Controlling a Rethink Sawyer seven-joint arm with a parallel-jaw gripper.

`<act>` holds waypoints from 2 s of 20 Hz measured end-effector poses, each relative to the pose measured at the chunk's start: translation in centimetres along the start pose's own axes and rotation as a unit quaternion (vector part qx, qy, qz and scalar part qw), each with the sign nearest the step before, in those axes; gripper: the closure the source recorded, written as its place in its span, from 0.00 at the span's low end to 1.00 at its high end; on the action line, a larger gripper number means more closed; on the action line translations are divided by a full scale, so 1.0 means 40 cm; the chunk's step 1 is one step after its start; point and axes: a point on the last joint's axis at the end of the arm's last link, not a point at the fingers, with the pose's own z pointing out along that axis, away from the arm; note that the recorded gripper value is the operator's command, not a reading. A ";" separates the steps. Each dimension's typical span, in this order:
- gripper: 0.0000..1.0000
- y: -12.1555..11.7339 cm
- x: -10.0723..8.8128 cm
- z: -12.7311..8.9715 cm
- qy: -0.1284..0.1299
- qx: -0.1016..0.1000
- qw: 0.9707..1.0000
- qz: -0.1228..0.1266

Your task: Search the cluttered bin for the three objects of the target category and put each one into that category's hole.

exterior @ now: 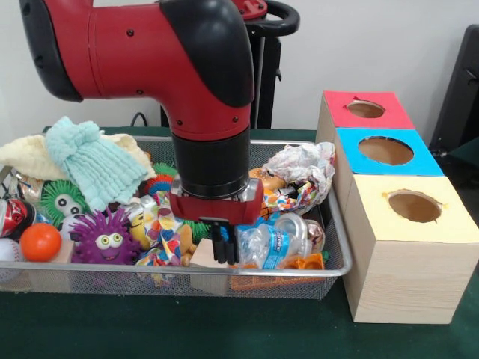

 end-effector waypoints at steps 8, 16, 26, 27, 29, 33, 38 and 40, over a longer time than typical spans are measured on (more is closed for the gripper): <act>1.00 0.008 0.005 0.007 0.001 0.005 1.000 -0.006; 1.00 -0.002 0.019 0.017 0.003 0.043 0.999 -0.023; 1.00 -0.034 0.029 0.019 0.010 0.068 0.997 -0.024; 1.00 -0.035 0.029 0.019 0.010 0.069 0.997 -0.024; 1.00 -0.041 0.030 0.019 0.010 0.071 0.997 -0.023; 1.00 -0.045 0.030 0.019 0.010 0.071 0.997 -0.023; 1.00 -0.059 0.028 0.018 0.010 0.072 0.997 -0.020; 0.00 -0.064 0.027 0.018 0.010 0.073 0.997 -0.019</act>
